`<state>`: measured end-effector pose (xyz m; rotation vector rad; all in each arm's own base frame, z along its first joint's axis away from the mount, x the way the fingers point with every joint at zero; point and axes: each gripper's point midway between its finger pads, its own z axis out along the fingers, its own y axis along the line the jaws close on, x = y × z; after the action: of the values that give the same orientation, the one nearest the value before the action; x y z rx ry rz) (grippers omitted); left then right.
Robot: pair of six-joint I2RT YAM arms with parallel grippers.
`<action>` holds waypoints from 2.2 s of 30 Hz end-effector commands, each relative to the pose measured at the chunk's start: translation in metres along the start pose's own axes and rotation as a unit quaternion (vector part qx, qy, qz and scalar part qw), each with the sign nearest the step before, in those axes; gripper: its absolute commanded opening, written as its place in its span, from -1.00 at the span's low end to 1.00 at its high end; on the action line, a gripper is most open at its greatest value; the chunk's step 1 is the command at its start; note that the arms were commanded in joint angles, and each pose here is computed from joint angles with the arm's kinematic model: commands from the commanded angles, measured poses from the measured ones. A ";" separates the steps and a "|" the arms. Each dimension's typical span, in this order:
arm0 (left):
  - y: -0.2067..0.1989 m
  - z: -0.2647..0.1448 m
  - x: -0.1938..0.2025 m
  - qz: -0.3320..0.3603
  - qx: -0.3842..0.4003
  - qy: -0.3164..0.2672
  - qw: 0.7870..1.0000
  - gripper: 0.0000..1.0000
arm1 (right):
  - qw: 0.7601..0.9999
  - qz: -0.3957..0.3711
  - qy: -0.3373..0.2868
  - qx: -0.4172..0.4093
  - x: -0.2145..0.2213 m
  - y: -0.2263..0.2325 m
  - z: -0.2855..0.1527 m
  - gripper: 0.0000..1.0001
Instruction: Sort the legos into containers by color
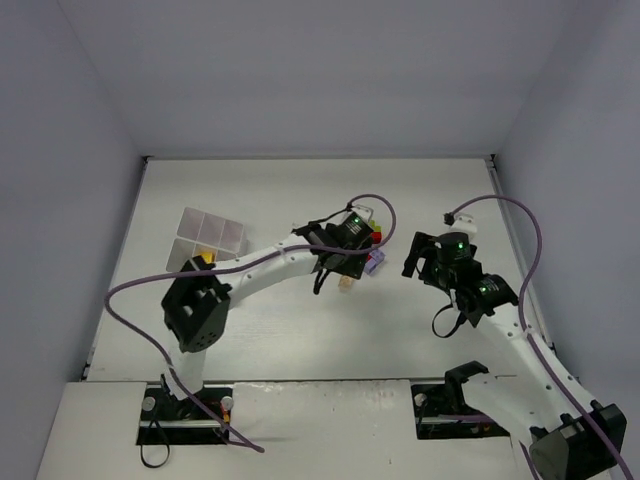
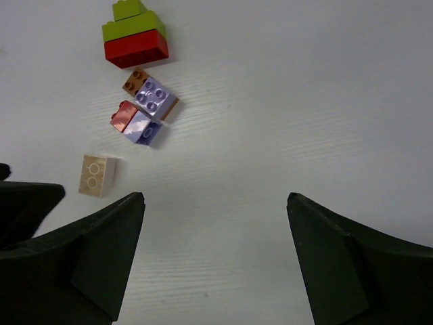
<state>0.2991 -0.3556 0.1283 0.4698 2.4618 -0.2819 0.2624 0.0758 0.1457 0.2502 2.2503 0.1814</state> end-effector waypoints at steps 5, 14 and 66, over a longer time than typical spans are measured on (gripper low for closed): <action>-0.019 0.031 -0.009 -0.010 -0.004 0.001 1.000 0.15 | 0.999 0.040 -0.031 -0.015 -0.013 -0.001 -0.016 0.66; -0.020 0.060 0.006 -0.015 -0.018 0.025 0.999 -0.24 | 0.999 0.039 -0.025 -0.020 -0.011 0.001 -0.016 0.67; 0.288 -0.044 -0.016 -0.084 -0.243 0.024 0.966 -0.22 | 0.997 0.008 0.042 -0.061 0.012 0.022 0.013 0.67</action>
<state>0.3912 -0.0804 0.1098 0.0929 2.5958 0.3166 0.2558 0.0930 0.1255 0.2030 2.3491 0.2993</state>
